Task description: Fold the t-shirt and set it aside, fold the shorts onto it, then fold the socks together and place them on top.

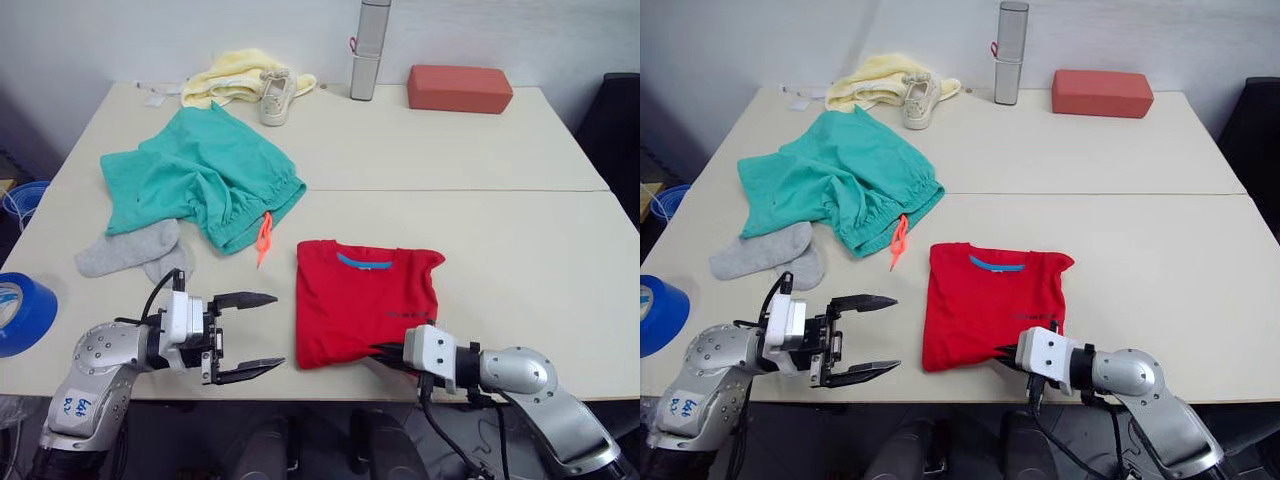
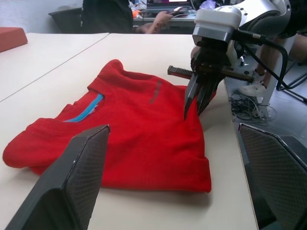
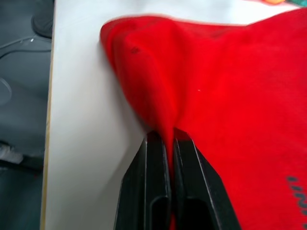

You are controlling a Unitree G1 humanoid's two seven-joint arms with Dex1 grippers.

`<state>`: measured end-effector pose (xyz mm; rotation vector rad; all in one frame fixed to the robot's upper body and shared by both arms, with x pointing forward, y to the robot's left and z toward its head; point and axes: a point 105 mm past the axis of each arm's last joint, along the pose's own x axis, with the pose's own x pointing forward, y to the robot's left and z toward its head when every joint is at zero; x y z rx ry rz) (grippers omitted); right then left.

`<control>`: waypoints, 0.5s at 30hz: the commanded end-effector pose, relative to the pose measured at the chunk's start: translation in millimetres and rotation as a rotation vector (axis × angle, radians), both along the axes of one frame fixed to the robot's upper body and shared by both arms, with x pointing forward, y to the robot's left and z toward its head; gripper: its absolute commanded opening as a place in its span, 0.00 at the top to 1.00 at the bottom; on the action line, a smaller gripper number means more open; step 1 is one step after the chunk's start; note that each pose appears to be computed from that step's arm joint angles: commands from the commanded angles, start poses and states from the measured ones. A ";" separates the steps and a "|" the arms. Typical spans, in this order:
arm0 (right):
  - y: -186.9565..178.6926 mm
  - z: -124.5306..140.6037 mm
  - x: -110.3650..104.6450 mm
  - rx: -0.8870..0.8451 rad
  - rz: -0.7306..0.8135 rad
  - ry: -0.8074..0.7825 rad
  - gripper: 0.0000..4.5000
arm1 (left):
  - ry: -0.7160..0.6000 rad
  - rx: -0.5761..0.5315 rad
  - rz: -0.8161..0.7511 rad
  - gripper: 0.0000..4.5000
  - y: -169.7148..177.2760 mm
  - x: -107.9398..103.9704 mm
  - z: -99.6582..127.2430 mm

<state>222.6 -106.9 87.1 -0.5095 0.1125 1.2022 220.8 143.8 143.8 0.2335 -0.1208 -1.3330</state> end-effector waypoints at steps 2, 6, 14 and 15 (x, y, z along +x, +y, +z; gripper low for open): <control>-2.6 20.5 -3.9 0.080 0.038 -0.044 0.62 | -0.027 0.028 -0.007 0.00 1.0 -2.5 5.5; -10.1 40.2 -24.8 0.211 0.164 0.094 0.33 | 0.003 -0.006 0.030 0.00 2.3 4.3 10.1; -29.1 60.2 22.7 0.410 0.049 0.160 0.56 | 0.060 -0.001 0.075 0.14 -24.0 41.4 6.2; -28.2 53.5 27.5 0.380 0.049 0.134 0.63 | 0.071 0.005 0.086 0.20 -28.3 47.6 3.0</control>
